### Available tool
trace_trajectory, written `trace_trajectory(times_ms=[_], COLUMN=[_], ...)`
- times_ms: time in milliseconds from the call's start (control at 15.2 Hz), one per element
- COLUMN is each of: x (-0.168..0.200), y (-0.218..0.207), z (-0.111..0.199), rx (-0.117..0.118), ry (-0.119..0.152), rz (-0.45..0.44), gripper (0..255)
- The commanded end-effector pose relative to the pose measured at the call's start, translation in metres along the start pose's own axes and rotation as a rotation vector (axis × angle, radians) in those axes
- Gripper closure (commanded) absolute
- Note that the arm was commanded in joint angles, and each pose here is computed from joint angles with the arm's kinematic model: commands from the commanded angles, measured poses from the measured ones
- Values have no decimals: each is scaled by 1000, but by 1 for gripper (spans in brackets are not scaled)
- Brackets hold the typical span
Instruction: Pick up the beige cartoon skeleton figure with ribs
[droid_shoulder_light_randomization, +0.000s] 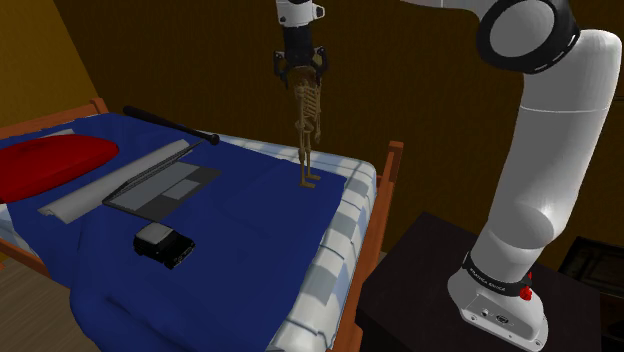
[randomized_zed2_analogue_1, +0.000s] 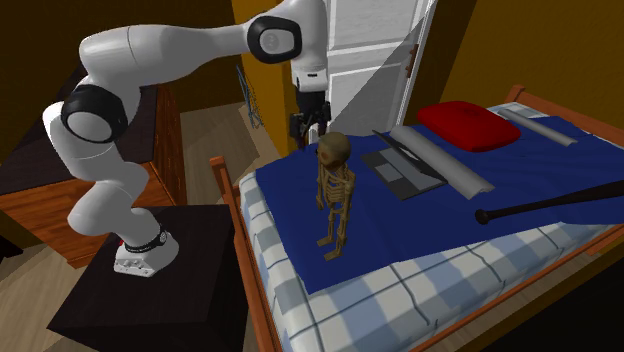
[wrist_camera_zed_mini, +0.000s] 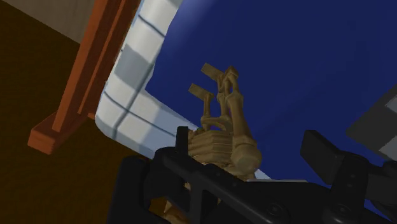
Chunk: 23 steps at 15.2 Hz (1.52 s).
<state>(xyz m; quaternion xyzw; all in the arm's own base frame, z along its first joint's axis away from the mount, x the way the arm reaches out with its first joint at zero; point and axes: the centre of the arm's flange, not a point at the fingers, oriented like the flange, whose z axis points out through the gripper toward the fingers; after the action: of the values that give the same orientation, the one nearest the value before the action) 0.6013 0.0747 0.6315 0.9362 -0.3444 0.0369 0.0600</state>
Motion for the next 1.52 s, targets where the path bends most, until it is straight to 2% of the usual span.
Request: trace_trajectory(times_ms=[0,594,660,1254,1452], x=[23,18,18,18,20], y=[-8,-11,-11,-11,-10], z=[1,40,40,40,25], rx=[-17,-17,-17,-17,-17], ry=[4,4,4,4,4], rz=[56,56,56,56,56], gripper=[0,0,255,255,255])
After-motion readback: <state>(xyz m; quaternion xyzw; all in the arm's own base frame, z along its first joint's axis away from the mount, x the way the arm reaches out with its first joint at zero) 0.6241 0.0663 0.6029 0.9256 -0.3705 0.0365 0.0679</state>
